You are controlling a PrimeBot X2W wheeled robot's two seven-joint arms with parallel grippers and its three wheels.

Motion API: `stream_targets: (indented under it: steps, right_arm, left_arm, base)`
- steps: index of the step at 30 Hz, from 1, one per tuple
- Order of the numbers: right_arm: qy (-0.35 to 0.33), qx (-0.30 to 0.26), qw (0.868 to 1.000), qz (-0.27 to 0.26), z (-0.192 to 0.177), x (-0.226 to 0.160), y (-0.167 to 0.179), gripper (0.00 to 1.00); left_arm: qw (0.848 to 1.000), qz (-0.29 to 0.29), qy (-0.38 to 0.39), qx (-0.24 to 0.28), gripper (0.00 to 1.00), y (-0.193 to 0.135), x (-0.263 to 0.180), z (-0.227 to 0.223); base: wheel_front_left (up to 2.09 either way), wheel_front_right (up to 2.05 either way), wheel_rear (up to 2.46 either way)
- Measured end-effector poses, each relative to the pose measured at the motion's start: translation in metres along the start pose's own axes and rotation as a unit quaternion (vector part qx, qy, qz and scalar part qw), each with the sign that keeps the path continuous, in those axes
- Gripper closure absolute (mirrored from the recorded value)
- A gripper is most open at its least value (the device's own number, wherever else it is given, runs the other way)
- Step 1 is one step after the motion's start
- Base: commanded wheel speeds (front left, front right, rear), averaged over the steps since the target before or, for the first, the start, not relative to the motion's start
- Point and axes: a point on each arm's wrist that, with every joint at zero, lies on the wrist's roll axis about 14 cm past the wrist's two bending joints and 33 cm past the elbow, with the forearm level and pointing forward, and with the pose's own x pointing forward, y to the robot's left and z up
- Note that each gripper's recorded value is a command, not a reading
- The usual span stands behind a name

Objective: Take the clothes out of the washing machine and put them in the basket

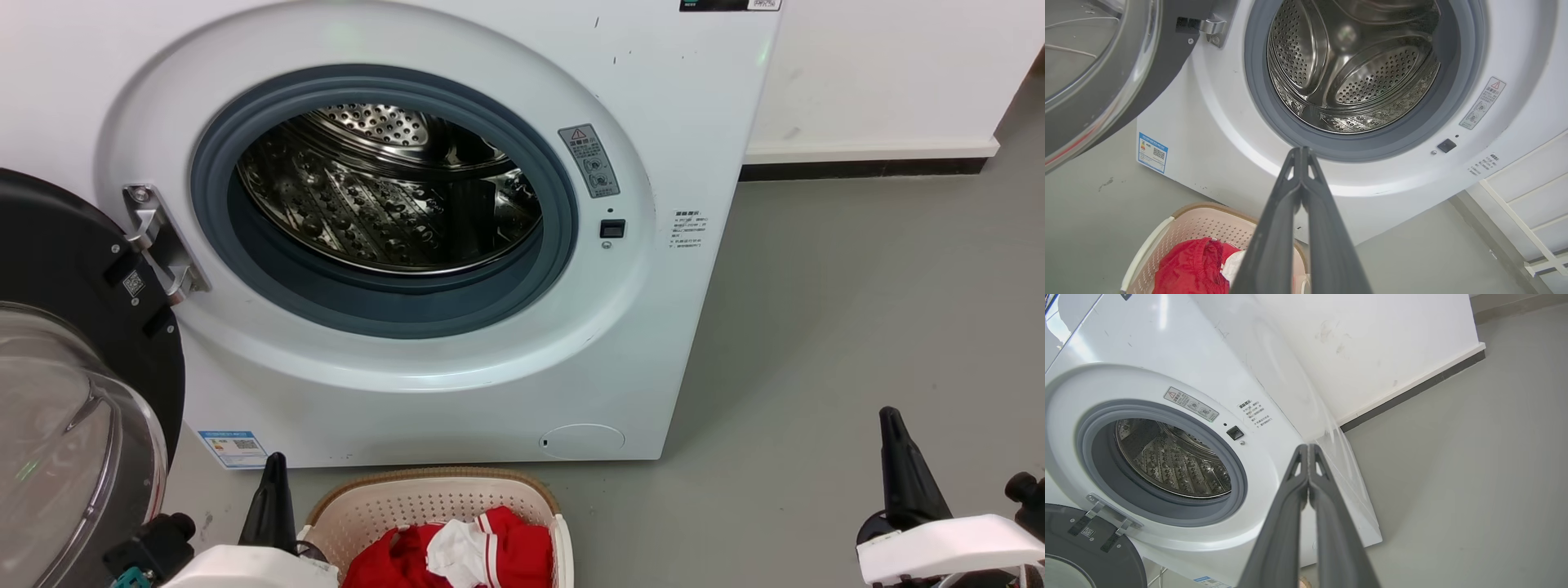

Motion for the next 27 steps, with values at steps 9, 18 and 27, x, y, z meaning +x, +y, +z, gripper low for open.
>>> stream_targets:
  steps: [9,18,27]
  right_arm:
    - [0.006,0.069,0.998,-0.006,-0.002,0.005,-0.001,1.00]
    - [0.011,0.132,0.991,-0.010,-0.003,0.009,-0.001,1.00]
    - [0.020,0.189,0.982,-0.014,-0.006,0.012,-0.002,1.00]
  left_arm:
    - [0.998,0.001,0.008,-0.068,1.00,0.001,0.004,0.000]
    - [0.991,0.003,0.014,-0.131,1.00,0.002,0.009,0.001]
    - [0.982,-0.001,0.018,-0.187,1.00,0.001,0.012,0.002]
  base:
    - [0.00,0.00,0.00]
    - [0.00,0.00,0.00]
    - [0.00,0.00,0.00]
